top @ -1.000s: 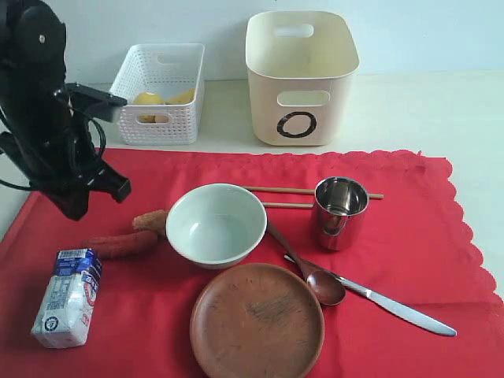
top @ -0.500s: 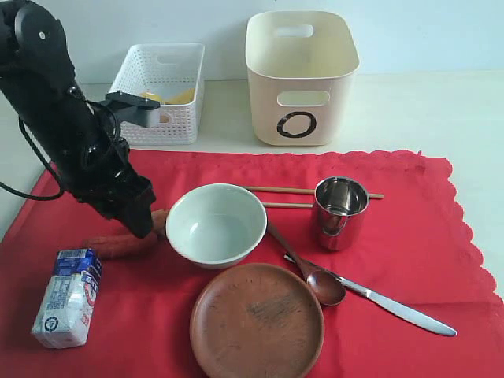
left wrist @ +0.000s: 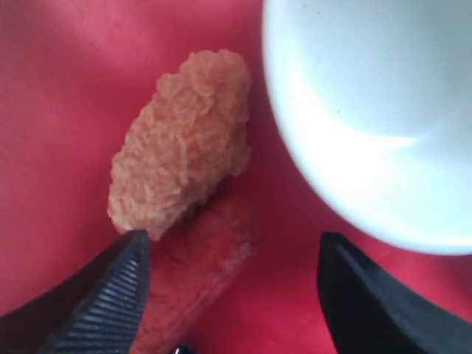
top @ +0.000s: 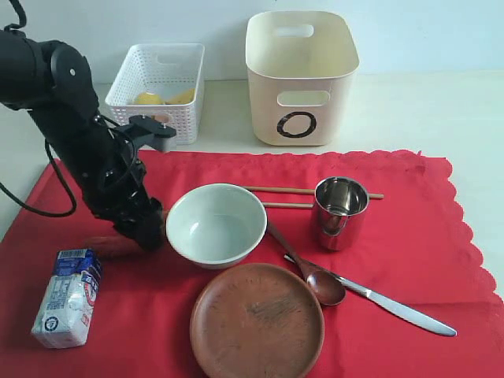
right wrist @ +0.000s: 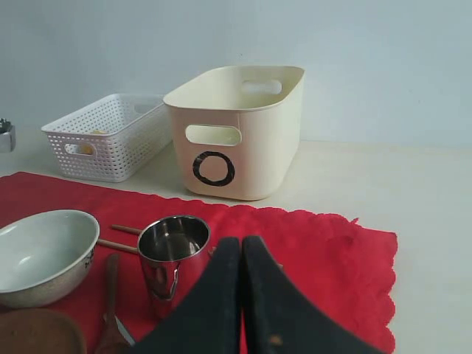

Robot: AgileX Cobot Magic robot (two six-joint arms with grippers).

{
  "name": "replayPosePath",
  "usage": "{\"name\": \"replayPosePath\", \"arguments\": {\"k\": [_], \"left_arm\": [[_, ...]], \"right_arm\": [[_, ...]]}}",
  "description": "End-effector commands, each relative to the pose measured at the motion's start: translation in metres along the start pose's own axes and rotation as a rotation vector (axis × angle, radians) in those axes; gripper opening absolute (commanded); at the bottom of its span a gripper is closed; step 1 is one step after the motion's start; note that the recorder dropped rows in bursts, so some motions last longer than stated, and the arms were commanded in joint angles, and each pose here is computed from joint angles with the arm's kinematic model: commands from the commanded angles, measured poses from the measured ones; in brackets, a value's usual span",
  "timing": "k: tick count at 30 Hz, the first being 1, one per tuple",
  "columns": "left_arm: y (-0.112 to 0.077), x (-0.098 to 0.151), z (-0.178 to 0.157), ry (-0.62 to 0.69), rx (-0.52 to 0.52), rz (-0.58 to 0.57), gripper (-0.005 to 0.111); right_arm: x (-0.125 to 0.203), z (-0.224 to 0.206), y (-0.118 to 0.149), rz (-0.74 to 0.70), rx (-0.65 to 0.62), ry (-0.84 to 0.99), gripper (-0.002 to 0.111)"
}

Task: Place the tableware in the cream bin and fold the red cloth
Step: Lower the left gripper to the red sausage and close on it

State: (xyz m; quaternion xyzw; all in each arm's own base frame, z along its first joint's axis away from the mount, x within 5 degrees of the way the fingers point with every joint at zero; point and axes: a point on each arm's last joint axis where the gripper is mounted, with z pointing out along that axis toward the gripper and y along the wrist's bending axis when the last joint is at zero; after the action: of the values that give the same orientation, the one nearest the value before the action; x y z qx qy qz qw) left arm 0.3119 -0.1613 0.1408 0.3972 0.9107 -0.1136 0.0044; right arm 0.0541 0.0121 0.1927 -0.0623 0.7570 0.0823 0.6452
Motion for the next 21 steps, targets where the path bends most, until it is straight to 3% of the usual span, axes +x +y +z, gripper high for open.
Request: {"name": "replayPosePath", "arguments": {"k": [1, 6, 14, 21], "left_arm": [[0.004, 0.001, 0.018, 0.035, 0.005, 0.005, 0.063], [0.008, 0.003, 0.034, 0.078, 0.022, -0.005, 0.051], [0.008, 0.005, 0.038, 0.099, 0.034, -0.007, 0.000], [0.006, 0.004, 0.028, 0.088, 0.024, 0.006, 0.000]], "right_arm": [[0.001, 0.000, 0.000, -0.001, -0.002, -0.005, 0.000], [0.001, 0.000, 0.000, -0.001, -0.002, -0.005, 0.000], [0.001, 0.000, 0.000, -0.001, -0.002, -0.005, 0.000], [0.001, 0.000, 0.000, -0.001, -0.002, -0.005, 0.000]]}}
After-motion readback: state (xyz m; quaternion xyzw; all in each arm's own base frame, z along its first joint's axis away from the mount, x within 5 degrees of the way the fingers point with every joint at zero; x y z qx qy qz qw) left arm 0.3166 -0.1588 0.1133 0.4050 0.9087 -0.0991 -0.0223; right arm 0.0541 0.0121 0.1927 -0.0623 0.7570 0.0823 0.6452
